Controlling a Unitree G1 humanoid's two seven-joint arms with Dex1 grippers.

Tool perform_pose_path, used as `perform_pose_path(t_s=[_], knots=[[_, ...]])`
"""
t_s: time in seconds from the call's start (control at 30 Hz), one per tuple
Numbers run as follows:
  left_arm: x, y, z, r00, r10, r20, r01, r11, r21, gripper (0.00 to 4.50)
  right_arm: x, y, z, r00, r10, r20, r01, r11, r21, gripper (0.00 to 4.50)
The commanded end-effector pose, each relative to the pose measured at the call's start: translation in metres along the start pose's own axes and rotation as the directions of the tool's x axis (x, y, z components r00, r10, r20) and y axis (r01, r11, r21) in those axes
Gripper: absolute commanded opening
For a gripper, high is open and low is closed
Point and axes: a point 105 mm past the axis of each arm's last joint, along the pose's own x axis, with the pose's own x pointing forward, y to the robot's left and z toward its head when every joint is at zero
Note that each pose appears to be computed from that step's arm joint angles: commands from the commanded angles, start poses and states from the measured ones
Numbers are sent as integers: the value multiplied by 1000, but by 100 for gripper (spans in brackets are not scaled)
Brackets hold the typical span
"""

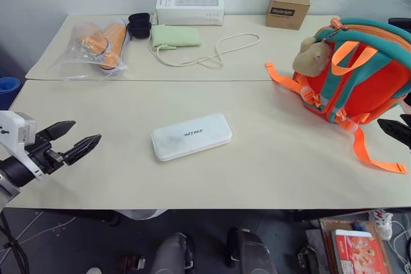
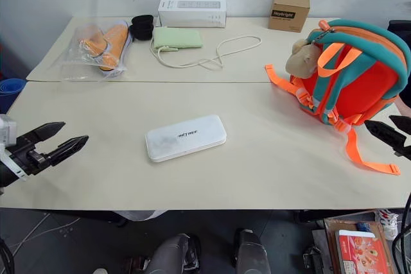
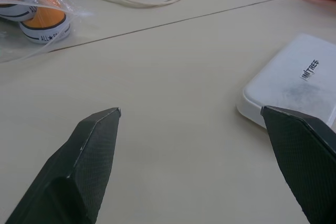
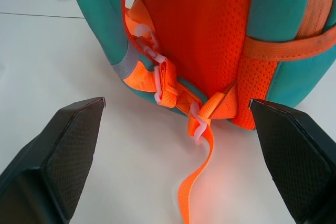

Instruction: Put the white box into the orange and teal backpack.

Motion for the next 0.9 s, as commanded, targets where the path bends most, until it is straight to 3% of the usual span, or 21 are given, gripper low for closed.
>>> perform_pose_path(t_s=[0.03,0.13,0.47,0.73,0.8,0.9], knots=[[1,-3,7,1000,-6,4,5,999,48,450,-1,7,7,1000,8,25,-7,1000,-24,449],[2,-4,5,1000,-9,-6,9,1000,2,450,-1,8,5,1000,2,16,-1,1000,-30,449],[8,-7,0,999,-4,-39,5,999,35,450,7,19,7,1000,27,-13,-28,996,-80,449],[24,-36,-22,984,-122,-133,124,992,7,450,33,68,11,973,218,-76,-228,961,-159,449],[29,-42,-27,980,-126,-153,129,992,11,411,45,96,7,936,328,-126,-348,918,-189,450],[35,-49,-33,973,-134,-189,143,989,34,328,56,118,-1,894,412,-175,-442,873,-207,355]])
